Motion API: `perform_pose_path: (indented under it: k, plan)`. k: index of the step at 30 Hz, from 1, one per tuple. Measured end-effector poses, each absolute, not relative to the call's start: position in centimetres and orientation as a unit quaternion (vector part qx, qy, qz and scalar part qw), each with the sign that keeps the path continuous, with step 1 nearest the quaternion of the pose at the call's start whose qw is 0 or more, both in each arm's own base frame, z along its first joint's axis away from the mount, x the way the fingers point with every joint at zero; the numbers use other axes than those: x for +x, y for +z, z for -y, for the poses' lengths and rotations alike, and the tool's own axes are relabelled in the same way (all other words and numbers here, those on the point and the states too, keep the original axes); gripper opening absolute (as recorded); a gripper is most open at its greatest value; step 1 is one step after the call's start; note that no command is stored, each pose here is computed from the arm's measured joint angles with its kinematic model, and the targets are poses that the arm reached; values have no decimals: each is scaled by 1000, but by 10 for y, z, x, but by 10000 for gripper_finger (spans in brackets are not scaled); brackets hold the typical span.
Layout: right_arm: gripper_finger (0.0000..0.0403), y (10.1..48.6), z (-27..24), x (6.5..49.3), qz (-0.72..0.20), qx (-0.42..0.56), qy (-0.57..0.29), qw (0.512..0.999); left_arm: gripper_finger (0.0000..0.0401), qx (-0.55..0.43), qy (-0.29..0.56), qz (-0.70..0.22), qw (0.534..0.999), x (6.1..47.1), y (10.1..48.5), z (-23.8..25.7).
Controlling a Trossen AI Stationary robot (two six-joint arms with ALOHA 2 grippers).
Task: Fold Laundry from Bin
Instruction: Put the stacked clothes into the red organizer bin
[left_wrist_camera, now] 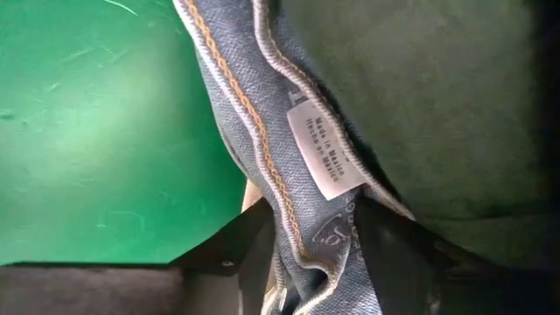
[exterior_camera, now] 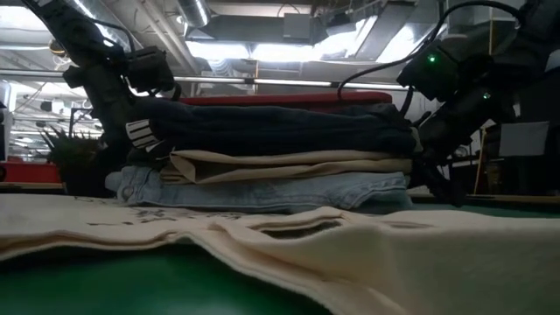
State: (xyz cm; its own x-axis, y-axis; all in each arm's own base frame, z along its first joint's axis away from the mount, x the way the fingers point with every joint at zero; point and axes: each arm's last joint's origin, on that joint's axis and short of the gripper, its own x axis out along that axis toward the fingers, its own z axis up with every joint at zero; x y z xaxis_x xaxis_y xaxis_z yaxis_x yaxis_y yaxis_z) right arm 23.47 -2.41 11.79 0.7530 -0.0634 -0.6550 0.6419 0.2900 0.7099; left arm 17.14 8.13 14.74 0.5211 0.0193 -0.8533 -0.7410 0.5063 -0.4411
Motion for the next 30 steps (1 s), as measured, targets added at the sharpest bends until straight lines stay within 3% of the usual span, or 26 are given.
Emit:
perform_pose_path:
  k: [13, 25, 30]
  plan:
    - [9, 125, 25, 240, -231, 556, -220, 768, 16, -440, 231, -419, 760, 174, 152, -81]
    - [4, 149, 27, 262, -202, 559, -181, 784, 11, -444, 196, -381, 787, 191, 182, -89]
    - [7, 148, 26, 261, -217, 555, -189, 781, 13, -448, 201, -398, 775, 189, 181, -87]
